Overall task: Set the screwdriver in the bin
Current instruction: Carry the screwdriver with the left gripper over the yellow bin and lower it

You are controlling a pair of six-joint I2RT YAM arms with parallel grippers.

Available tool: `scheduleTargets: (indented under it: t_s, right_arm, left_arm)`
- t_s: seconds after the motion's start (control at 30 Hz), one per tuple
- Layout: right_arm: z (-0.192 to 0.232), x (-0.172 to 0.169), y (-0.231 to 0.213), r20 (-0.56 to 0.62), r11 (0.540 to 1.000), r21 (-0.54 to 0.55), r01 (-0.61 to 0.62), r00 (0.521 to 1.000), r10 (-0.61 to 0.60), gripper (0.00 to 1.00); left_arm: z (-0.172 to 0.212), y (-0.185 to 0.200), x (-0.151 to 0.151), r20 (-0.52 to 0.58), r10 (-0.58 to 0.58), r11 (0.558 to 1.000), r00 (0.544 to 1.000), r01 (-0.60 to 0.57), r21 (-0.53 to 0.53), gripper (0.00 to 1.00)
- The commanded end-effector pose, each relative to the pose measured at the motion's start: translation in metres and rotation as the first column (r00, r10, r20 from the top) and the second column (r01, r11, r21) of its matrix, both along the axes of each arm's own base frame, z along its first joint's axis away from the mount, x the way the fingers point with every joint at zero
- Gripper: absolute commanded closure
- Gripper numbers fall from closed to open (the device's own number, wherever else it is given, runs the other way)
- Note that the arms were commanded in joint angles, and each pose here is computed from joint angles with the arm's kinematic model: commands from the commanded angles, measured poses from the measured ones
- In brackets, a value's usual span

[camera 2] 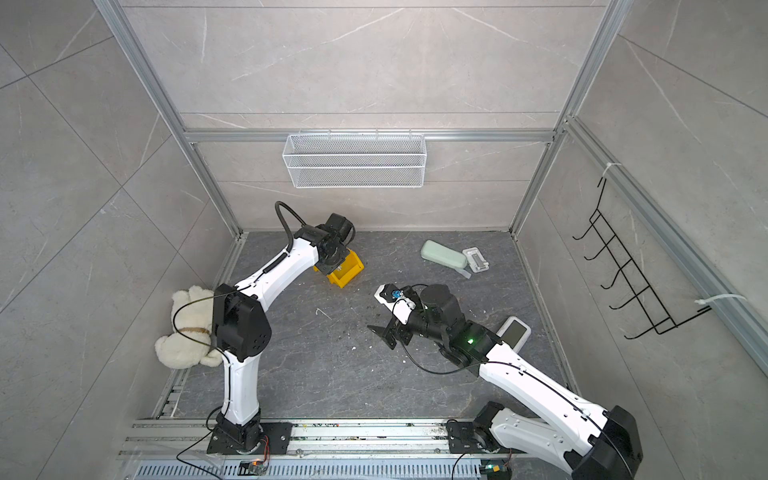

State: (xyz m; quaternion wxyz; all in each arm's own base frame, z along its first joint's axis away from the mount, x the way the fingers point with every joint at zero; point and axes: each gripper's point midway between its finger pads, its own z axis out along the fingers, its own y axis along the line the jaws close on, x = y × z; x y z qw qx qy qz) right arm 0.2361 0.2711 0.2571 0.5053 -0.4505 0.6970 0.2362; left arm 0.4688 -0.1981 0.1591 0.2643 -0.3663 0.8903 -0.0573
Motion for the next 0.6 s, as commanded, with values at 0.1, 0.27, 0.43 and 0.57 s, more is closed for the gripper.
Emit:
scheduleTargets:
  t_s: [0.1, 0.27, 0.43, 0.57]
  right_arm:
    - [0.020, 0.002, 0.002, 0.033, 0.999, 0.049, 0.015, 0.999, -0.017, 0.01]
    - [0.023, 0.001, 0.002, 0.032, 0.999, 0.053, 0.010, 0.999, -0.012, 0.01]
    - [0.020, 0.000, 0.001, 0.026, 0.999, 0.041, 0.011, 1.000, -0.012, 0.01]
    - [0.018, -0.001, 0.001, 0.021, 0.999, 0.037, 0.008, 1.000, -0.009, 0.01]
  left_arm:
    - [-0.007, 0.006, 0.027, 0.002, -0.023, 0.998, 1.000, 0.023, 0.055, 1.00]
    - [-0.029, 0.008, 0.038, -0.002, -0.020, 0.997, 1.000, 0.020, 0.077, 1.00]
    - [-0.052, 0.005, 0.042, -0.034, -0.027, 0.997, 0.999, 0.030, 0.075, 1.00]
    - [-0.060, 0.003, 0.041, -0.047, -0.029, 0.997, 0.998, 0.032, 0.070, 1.00]
